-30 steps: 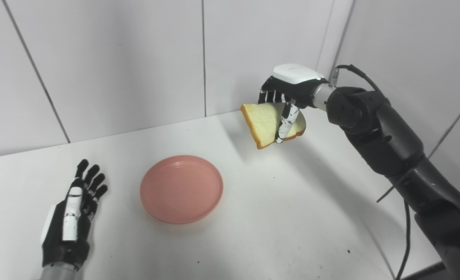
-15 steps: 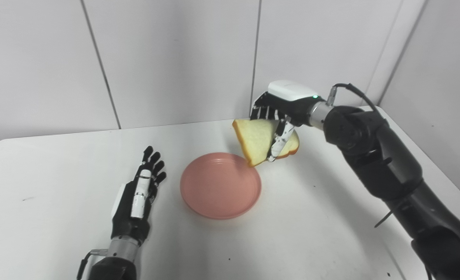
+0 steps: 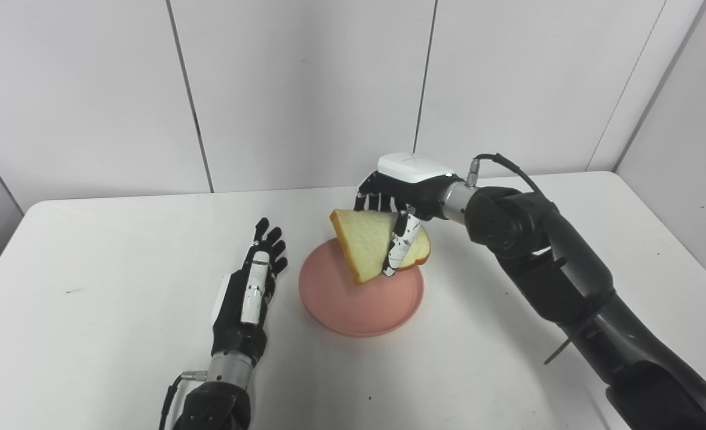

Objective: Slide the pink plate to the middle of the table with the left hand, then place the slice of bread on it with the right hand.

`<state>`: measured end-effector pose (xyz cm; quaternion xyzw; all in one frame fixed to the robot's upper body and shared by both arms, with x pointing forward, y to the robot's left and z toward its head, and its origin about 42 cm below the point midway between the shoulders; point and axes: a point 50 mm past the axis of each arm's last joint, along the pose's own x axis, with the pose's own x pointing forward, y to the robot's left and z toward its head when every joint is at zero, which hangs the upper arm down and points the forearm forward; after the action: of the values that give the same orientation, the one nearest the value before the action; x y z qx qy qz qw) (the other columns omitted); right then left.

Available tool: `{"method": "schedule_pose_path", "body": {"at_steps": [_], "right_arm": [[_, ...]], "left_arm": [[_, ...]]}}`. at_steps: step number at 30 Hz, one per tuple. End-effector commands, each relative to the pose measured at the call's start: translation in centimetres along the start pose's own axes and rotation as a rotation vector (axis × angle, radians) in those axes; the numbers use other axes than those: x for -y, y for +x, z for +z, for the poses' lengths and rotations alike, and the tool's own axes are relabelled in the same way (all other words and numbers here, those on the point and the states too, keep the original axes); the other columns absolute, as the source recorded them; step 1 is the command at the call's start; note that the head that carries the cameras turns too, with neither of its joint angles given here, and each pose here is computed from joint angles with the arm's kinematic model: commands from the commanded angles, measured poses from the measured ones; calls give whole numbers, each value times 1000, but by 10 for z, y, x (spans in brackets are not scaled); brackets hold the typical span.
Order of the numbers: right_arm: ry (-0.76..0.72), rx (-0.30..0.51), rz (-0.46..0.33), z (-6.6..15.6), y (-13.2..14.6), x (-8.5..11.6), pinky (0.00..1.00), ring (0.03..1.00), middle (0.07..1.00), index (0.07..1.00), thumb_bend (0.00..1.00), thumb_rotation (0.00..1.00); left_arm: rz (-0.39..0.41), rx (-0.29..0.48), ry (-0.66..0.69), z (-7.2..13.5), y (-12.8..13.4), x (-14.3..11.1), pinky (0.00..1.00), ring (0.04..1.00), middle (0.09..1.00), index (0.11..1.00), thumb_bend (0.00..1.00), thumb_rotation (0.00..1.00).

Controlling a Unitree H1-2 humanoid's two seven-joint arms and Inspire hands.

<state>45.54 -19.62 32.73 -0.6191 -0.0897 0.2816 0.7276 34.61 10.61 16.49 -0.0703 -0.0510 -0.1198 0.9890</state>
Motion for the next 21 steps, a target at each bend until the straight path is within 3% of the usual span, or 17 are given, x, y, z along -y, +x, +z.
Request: {"method": "schedule_pose_path", "body": {"at_steps": [1, 8, 13, 16, 21], "right_arm": [[-51, 52, -81, 16, 4, 27, 434, 476, 471, 504, 525, 0], [-90, 41, -22, 20, 20, 9, 299, 381, 419, 533, 518, 0], [-73, 75, -10, 15, 28, -1, 353, 414, 424, 528, 520, 0], [-71, 77, -17, 13, 32, -6, 359, 376, 479, 549, 510, 0], [-63, 15, 1, 6, 40, -12, 320, 362, 466, 557, 507, 0]], "left_arm": [[-30, 98, 1, 23, 11, 8, 964, 972, 979, 983, 404, 1000], [-26, 110, 4, 26, 11, 10, 958, 968, 979, 982, 398, 1000], [-21, 114, 10, 28, 10, 11, 949, 962, 975, 978, 400, 1000], [-25, 113, 27, 29, 10, 11, 950, 962, 976, 980, 417, 1000], [-22, 111, 17, 33, 9, 12, 957, 963, 976, 977, 409, 1000]]}}
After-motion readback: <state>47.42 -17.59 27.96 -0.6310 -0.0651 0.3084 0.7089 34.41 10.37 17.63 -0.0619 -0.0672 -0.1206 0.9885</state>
